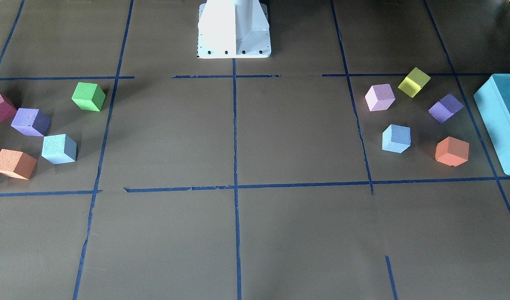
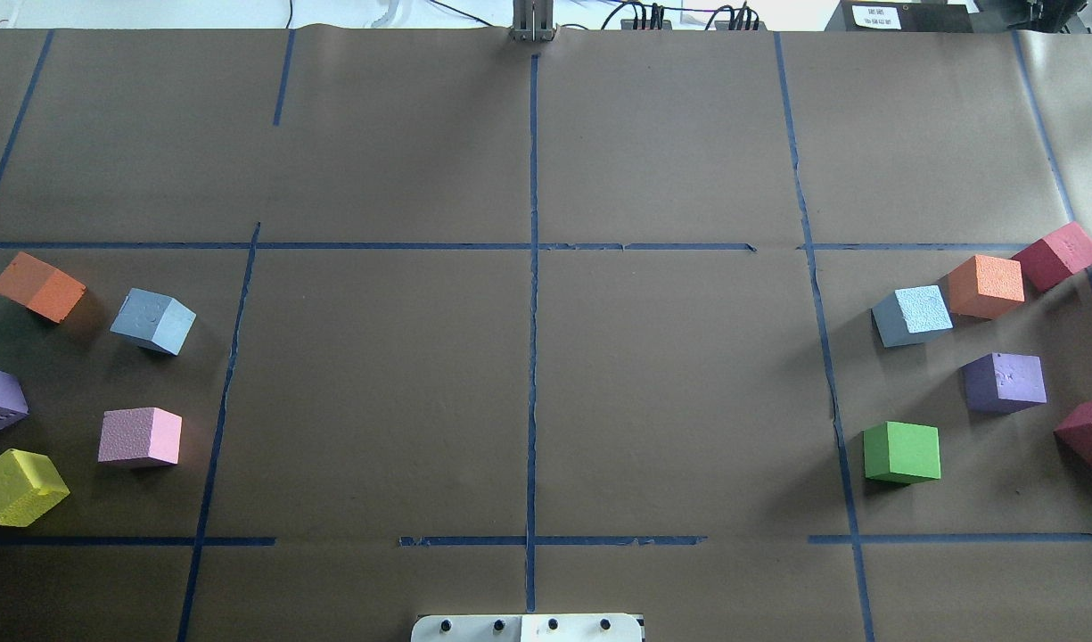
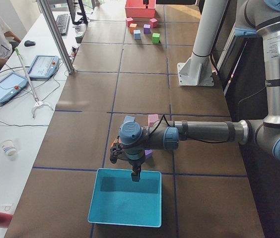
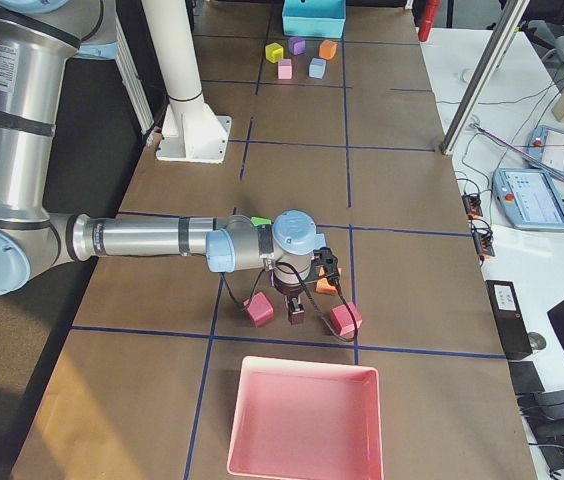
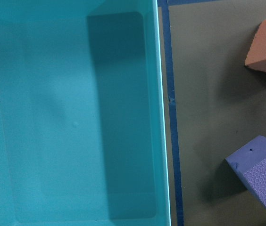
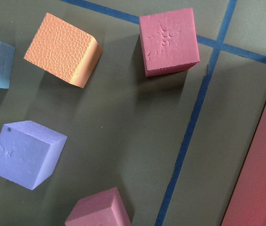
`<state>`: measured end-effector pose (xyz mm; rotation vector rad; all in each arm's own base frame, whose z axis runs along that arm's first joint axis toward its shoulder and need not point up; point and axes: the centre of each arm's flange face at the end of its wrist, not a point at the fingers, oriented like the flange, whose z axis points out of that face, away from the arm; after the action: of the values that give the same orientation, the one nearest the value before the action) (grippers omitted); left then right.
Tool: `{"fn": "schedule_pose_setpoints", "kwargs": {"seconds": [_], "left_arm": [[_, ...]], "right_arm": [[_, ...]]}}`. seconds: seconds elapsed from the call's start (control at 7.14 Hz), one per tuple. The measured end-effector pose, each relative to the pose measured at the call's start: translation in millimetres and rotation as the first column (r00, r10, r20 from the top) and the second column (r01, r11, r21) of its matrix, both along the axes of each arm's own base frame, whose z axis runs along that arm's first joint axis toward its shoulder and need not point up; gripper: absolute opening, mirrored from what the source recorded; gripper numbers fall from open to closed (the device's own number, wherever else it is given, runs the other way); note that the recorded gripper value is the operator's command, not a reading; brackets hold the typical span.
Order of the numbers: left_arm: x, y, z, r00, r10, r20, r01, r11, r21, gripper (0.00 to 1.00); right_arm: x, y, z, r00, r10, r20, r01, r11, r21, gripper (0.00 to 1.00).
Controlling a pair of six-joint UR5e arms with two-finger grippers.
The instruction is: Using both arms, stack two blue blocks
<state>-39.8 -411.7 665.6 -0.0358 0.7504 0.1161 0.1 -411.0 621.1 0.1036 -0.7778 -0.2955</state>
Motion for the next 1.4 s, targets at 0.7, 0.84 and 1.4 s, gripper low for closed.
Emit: {"fn": "schedule_pose_setpoints", "kwargs": {"seconds": [0.7, 0.84, 1.4], "left_arm": [[1.5, -3.7, -3.4, 1.0, 0.003, -0.003, -0.003, 1.0, 0.011, 1.0], [1.7, -4.1, -3.6, 1.0, 0.004, -0.004, -0.004, 1.0, 0.012, 1.0], [1.7, -3.7, -4.5, 1.0, 0.004, -0.004, -0.004, 1.0, 0.014, 1.0]], "right_arm": [[-90.3, -56.1, -80.0, 0.998, 0.038, 0.048, -0.039, 0.999, 0.007, 1.0], [-134.9, -64.6, -105.4, 0.995, 0.077, 0.064, -0.078, 0.997, 0.015, 1.0], [-226.7, -66.2, -115.1, 0.994, 0.109, 0.032, -0.11, 0.994, 0.016, 1.0]]}}
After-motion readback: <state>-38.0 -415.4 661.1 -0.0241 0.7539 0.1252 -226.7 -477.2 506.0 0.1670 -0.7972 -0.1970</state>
